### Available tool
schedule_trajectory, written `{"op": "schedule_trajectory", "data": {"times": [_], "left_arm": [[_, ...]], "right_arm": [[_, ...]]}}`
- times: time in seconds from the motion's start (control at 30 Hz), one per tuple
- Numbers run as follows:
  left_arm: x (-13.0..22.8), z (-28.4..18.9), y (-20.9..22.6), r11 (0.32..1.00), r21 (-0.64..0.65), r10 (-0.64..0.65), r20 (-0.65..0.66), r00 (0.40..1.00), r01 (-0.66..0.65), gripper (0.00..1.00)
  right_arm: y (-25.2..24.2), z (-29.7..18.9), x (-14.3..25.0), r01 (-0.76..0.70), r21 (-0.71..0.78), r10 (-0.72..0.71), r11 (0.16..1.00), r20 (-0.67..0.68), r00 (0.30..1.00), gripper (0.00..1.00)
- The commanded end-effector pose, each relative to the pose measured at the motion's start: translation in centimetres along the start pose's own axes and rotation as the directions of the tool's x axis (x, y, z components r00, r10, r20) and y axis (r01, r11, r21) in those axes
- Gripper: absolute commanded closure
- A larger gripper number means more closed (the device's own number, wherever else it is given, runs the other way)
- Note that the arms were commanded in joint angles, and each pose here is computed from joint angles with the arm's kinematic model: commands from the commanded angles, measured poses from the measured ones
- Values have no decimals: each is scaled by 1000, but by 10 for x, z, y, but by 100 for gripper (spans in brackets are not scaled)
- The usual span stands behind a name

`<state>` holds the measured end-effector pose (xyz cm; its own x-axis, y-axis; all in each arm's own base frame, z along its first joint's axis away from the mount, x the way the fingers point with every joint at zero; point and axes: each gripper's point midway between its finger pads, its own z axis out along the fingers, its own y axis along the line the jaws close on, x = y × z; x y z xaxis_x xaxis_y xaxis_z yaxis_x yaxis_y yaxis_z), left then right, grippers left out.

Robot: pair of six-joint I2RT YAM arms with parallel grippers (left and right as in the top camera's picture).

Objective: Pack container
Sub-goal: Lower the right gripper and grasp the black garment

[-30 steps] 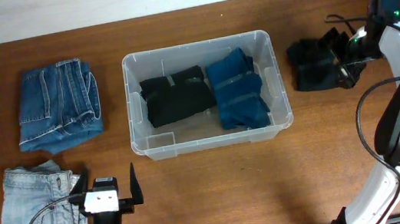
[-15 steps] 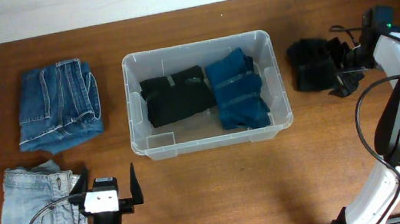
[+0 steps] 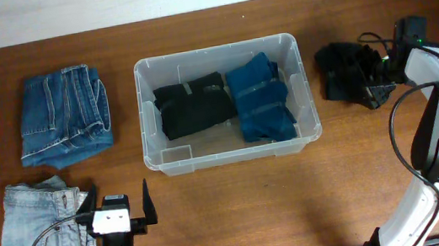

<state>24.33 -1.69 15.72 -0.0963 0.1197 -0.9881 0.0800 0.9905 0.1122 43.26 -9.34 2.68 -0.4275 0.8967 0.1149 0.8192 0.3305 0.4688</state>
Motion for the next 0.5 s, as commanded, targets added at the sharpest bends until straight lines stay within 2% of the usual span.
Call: {"op": "schedule_trajectory", "data": {"times": [0.0, 0.3, 0.4, 0.47], "left_arm": [[1, 0, -1, 1000, 5, 16, 3, 1000, -16, 1], [1, 0, -1, 1000, 5, 16, 3, 1000, -16, 1], [1, 0, -1, 1000, 5, 16, 3, 1000, -16, 1], [1, 0, -1, 1000, 5, 16, 3, 1000, -16, 1]], "right_arm": [[-7, 7, -1, -12, 10, 12, 1000, 13, 1000, 1], [-7, 19, -10, -2, -2, 2, 1000, 32, 999, 1], [-17, 32, -10, -16, 28, 16, 999, 16, 1000, 15], [-22, 35, -9, -23, 44, 23, 999, 9, 1000, 17]]}}
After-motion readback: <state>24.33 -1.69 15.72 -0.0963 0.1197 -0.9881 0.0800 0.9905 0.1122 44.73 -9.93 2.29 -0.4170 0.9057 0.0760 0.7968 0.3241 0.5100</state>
